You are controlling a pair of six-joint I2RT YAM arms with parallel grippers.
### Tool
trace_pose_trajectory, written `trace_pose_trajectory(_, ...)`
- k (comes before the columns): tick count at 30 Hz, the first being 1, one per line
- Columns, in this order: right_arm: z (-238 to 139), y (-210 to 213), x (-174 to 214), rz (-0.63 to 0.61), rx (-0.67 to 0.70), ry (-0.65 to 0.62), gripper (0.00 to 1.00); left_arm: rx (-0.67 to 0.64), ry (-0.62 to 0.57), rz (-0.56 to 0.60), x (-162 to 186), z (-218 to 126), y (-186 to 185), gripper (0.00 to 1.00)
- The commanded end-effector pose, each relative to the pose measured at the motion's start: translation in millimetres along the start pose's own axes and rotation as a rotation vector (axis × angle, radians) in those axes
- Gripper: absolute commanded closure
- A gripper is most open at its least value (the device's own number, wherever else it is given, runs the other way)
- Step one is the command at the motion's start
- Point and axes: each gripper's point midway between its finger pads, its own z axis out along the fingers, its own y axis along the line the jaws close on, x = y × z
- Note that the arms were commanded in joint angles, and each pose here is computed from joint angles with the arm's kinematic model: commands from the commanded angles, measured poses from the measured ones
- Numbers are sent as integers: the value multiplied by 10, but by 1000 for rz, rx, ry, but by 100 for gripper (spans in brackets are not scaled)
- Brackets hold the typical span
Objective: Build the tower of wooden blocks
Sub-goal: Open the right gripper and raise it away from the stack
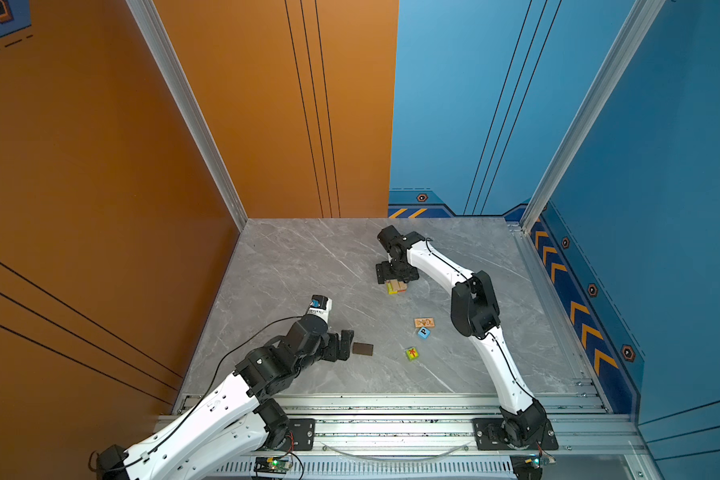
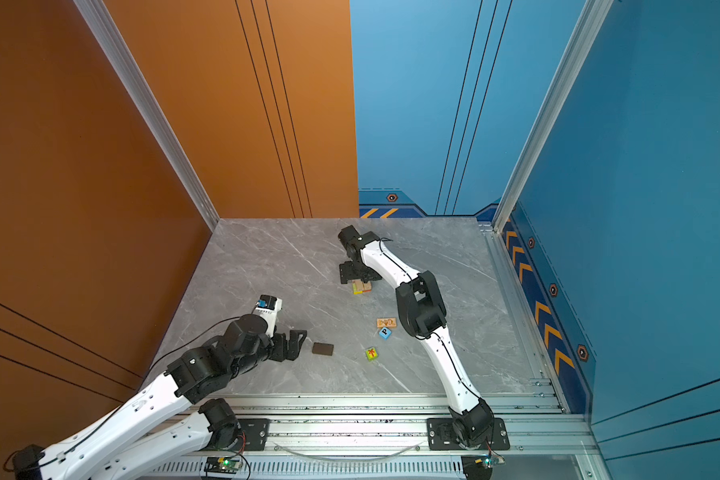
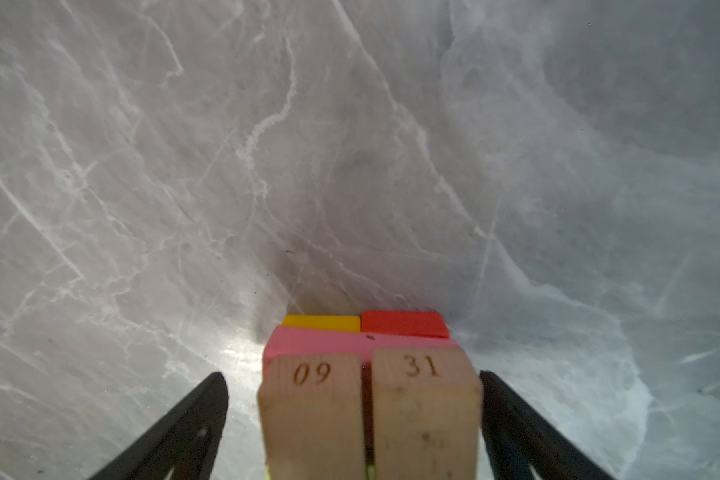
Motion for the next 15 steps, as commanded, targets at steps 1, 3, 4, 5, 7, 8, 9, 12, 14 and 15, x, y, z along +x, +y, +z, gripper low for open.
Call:
trace_pose_trajectory(1, -638, 45, -136, -19, -38, -96, 4, 14, -14, 0, -97, -77, -34, 2)
trace_pose_trajectory(3, -790, 32, -119, -25, -35, -116, 3, 20, -19, -6, -109, -102, -48, 2)
trace_pose_trajectory(4, -860, 23, -106, -28, -34, -127, 2, 25, -21, -8, -108, -113, -59, 2)
trace_pose_trajectory(5, -932, 10, -91, -29, -34, -139, 2, 31, -24, -11, -109, -127, -73, 2)
trace_pose_trajectory(7, -1056, -19, -45, -31, -30, -156, 1, 40, -27, -15, -102, -144, -100, 2)
trace_pose_trajectory(8, -1123, -38, -17, -30, -28, -168, 1, 42, -28, -14, -96, -151, -114, 2)
trace_pose_trajectory(9, -1173, -54, 19, -28, -29, -176, 0, 46, -29, -15, -99, -161, -135, 2)
trace_pose_trajectory(12, -1337, -149, 161, -18, -26, -199, 0, 63, -29, 1, -87, -198, -229, 2)
trace_pose_trajectory(14, -1393, -243, 279, -12, -8, -200, 0, 67, -37, 14, -73, -227, -280, 2)
trace_pose_trajectory(15, -1438, -278, 319, -11, -2, -205, 0, 74, -42, 21, -66, -246, -317, 2)
